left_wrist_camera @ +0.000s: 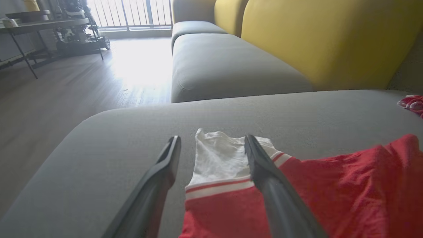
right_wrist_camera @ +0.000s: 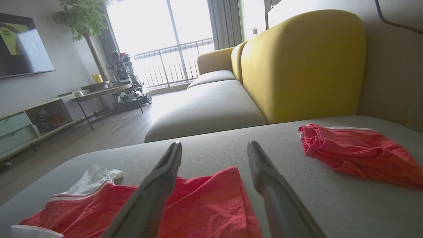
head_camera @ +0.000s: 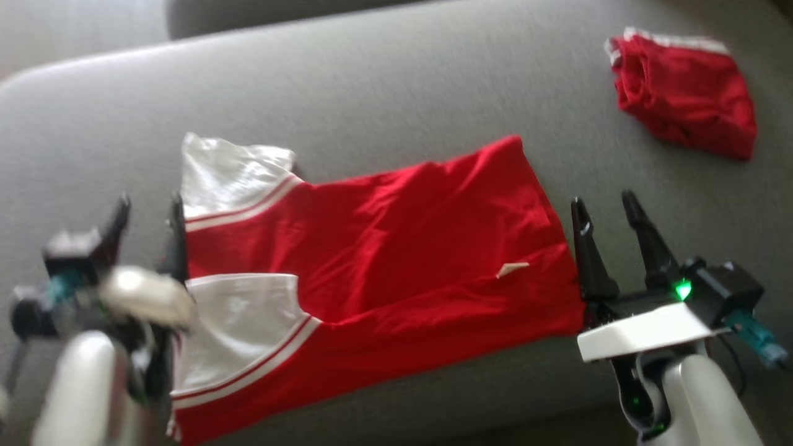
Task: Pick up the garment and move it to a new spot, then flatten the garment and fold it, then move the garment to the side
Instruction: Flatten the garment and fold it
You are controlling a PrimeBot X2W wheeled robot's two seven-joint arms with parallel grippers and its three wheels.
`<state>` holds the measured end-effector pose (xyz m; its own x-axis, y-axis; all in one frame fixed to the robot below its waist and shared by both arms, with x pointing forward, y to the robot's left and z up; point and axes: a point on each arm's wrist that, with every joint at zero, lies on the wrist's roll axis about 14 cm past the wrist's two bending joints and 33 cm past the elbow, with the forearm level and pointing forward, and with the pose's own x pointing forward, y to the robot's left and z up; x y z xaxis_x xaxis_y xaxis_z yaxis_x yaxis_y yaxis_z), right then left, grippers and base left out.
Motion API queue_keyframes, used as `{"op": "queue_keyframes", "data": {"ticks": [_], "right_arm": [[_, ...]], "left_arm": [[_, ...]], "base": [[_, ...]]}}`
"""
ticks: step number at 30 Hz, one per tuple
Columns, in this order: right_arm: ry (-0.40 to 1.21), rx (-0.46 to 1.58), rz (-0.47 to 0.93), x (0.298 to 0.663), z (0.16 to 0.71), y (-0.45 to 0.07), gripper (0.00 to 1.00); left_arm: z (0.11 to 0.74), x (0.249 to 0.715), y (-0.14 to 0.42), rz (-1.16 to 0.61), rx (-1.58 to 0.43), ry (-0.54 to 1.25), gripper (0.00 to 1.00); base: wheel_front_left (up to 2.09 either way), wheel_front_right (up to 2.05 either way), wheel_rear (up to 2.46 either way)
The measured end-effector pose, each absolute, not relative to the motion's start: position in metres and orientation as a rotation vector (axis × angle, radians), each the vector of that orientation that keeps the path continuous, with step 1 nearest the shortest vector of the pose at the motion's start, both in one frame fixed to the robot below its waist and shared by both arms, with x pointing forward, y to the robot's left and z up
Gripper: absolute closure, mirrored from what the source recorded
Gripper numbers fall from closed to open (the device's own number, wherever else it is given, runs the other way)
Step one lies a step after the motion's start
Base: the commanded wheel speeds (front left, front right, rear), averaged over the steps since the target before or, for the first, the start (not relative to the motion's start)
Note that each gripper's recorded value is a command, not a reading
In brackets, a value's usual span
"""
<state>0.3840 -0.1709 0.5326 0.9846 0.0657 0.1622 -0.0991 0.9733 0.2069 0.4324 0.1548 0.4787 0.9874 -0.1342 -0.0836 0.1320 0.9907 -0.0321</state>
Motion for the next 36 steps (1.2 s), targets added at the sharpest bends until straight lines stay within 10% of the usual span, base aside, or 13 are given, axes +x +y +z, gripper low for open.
{"op": "queue_keyframes", "data": {"ticks": [14, 31, 32, 34, 36], "right_arm": [[-0.113, 0.289, -0.004, 0.407, 0.513, -0.199, 0.00], [-0.077, 0.257, -0.017, 0.423, 0.496, -0.204, 0.00], [-0.074, 0.256, -0.018, 0.423, 0.495, -0.205, 0.00], [-0.070, 0.257, -0.019, 0.423, 0.493, -0.204, 0.00], [-0.070, 0.258, -0.017, 0.425, 0.492, -0.204, 0.00]], "left_arm": [[0.409, 0.553, 0.146, -0.245, 0.028, 0.517, 0.00], [0.356, 0.589, 0.156, -0.248, 0.164, 0.695, 0.00], [0.354, 0.589, 0.155, -0.248, 0.164, 0.702, 0.08], [0.354, 0.592, 0.155, -0.246, 0.165, 0.699, 0.94], [0.354, 0.592, 0.155, -0.248, 0.170, 0.695, 1.00]], "base": [[0.00, 0.00, 0.00], [0.00, 0.00, 0.00], [0.00, 0.00, 0.00], [0.00, 0.00, 0.00], [0.00, 0.00, 0.00]]}}
